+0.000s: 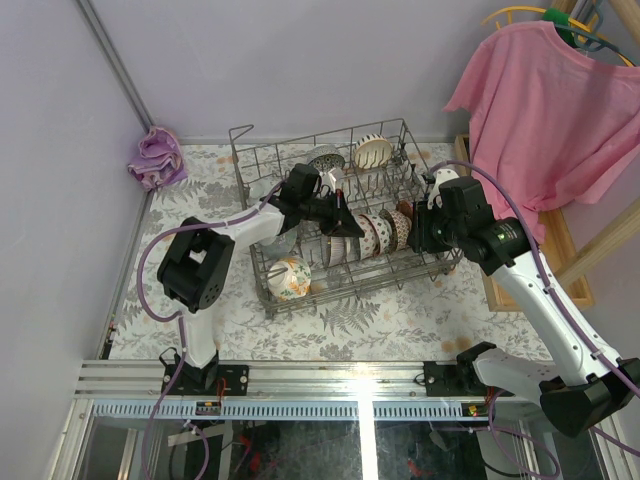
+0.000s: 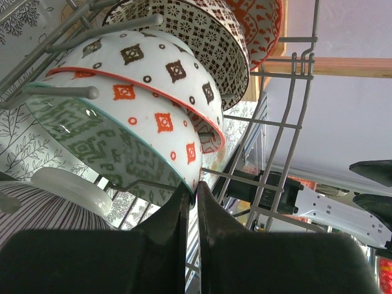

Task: Load the bowls into the dish rack
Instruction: Adjust the bowl in the dish rack.

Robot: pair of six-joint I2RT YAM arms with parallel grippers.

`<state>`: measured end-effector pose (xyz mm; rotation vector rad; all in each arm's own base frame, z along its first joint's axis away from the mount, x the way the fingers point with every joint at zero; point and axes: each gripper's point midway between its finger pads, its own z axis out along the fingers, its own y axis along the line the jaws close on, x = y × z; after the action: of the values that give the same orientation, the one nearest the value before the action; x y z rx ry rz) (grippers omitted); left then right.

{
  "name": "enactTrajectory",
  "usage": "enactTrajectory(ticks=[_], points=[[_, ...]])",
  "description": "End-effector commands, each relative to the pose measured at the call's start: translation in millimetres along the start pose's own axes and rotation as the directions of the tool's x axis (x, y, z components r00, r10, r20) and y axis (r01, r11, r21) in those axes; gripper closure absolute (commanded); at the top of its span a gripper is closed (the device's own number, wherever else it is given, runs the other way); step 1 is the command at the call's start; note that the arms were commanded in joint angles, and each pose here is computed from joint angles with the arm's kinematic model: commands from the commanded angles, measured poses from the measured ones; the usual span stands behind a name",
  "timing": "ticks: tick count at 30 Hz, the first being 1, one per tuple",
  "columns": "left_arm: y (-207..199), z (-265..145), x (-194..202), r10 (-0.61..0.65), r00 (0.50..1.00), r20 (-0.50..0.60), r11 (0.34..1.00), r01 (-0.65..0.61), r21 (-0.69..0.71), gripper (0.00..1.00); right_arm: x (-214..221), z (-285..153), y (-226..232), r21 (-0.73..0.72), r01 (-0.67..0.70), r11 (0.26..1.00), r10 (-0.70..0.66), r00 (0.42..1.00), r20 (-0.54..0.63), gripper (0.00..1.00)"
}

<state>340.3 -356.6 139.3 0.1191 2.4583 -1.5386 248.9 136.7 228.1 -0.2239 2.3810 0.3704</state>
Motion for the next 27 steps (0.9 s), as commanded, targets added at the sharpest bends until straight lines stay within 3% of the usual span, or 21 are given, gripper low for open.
enactTrajectory(ticks=[1, 23, 27], points=[[17.3, -10.9, -23.3, 0.013, 0.996, 0.083, 0.996, -0.006, -0.087, 0.96, -13.9, -6.6, 5.4, -0.028, 0.003, 1.0, -0.001, 0.999, 0.054, 0.59], [18.7, -15.9, -32.9, 0.009, 0.994, 0.112, 0.992, 0.005, -0.123, 0.79, -15.0, -6.1, 6.7, -0.034, 0.004, 0.999, -0.003, 0.999, 0.049, 0.59], [15.0, -17.3, -35.1, 0.014, 0.993, 0.118, 0.993, 0.0, -0.12, 0.69, -14.6, -5.7, 6.6, -0.033, 0.005, 0.999, -0.003, 0.999, 0.048, 0.59]])
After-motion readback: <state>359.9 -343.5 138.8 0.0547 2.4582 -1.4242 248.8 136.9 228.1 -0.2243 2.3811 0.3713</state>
